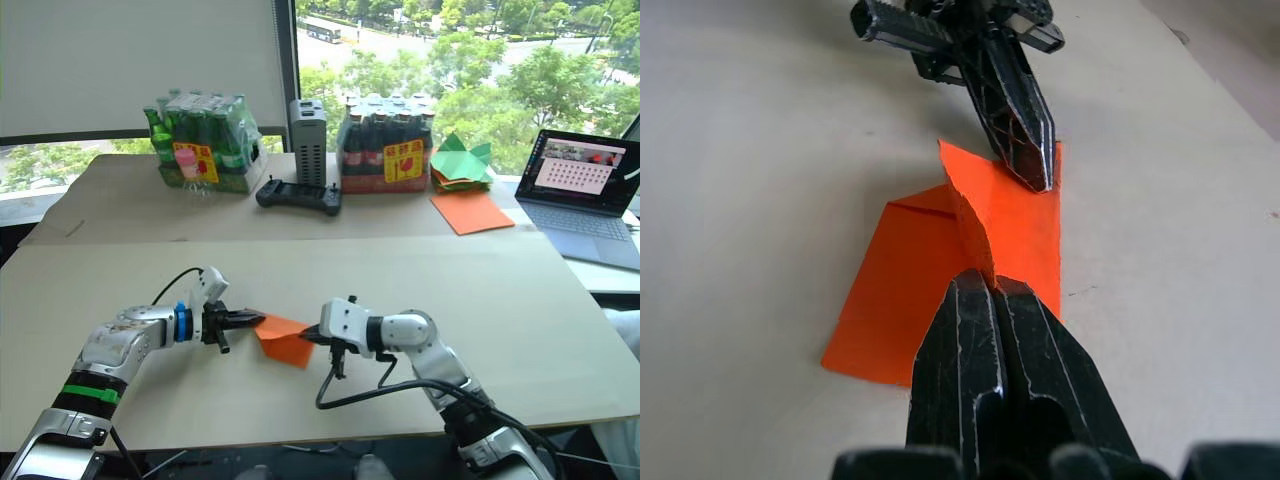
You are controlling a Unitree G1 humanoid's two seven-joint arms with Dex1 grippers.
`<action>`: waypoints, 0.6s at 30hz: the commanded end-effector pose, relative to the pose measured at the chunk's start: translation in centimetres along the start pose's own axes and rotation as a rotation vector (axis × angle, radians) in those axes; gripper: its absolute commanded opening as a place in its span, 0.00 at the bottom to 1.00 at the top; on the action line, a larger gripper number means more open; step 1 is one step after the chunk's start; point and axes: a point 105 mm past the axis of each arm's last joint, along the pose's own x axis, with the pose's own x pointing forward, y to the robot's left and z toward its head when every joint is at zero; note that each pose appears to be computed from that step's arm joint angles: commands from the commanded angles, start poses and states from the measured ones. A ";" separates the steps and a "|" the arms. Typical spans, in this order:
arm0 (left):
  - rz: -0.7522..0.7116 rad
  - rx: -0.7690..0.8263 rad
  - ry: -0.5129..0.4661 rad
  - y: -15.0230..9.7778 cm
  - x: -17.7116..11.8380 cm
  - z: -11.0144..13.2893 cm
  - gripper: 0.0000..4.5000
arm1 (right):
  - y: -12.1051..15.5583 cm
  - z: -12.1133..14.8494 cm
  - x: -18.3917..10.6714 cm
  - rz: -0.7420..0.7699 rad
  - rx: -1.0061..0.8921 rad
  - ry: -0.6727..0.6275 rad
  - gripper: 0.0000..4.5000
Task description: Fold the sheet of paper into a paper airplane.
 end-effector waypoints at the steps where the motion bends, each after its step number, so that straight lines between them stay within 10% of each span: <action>1: 0.012 -0.026 0.059 0.1 -0.1 -1.5 0.00 | -1.5 1.2 -0.2 -0.060 0.122 -0.055 0.01; 18: 0.013 -0.023 0.058 0.0 -0.1 -1.4 0.00 | -2.7 -3.9 -0.3 -0.180 0.316 0.177 0.01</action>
